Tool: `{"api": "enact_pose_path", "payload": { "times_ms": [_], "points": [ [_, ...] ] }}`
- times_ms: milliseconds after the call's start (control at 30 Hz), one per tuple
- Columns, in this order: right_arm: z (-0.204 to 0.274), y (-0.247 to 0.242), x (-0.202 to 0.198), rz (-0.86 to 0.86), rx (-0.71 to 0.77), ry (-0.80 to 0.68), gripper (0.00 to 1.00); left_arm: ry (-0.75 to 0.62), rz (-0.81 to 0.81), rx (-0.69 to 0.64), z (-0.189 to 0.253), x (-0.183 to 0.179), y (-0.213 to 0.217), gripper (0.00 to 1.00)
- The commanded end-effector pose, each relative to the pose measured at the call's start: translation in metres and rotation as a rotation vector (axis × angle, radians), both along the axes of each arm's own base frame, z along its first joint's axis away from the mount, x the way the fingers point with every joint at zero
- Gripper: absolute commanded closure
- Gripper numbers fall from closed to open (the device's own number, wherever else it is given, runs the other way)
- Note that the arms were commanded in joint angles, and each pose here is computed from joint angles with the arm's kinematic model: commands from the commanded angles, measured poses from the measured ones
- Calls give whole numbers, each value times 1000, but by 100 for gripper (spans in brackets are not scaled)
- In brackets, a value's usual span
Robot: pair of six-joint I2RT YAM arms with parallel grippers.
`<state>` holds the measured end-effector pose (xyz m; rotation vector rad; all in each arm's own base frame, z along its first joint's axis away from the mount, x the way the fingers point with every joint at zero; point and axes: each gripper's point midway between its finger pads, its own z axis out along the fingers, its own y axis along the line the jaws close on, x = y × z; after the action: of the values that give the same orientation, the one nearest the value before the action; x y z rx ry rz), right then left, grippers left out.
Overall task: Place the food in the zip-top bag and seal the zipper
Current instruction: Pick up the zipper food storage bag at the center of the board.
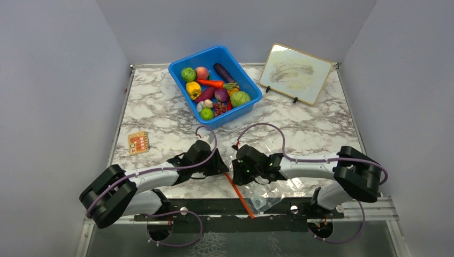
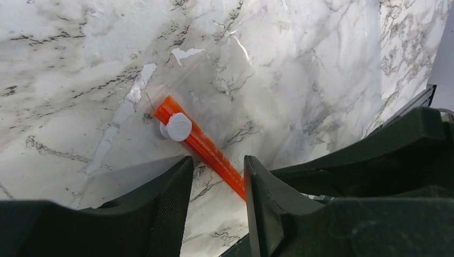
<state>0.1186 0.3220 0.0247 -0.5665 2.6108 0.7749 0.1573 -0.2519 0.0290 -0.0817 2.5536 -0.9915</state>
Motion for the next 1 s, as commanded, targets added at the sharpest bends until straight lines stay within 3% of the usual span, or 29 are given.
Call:
{"api": "enact_pose_path", "payload": {
  "times_ms": [0, 100, 200, 400, 767, 867, 967],
  "points": [
    [16, -2, 0, -4, -17, -62, 68, -45, 12, 38, 4, 12, -1, 56],
    [10, -8, 2, -8, -51, -81, 53, -78, 50, 61, 9, 21, 4, 55],
    [8, -8, 6, -23, -122, -113, 47, -144, 87, 61, 29, 32, 9, 54],
    [21, 19, 28, -45, -109, -185, 45, -260, 280, 151, 65, 45, 58, 49],
    [0, 51, 68, -53, -256, -287, 45, -498, 536, 38, 146, 42, 123, 48],
    [-17, 37, 78, -78, -390, -313, 50, -534, 551, 4, 157, 39, 129, 48],
    [-26, 21, 85, -94, -491, -348, 71, -556, 545, -3, 164, 38, 131, 49]
  ]
}}
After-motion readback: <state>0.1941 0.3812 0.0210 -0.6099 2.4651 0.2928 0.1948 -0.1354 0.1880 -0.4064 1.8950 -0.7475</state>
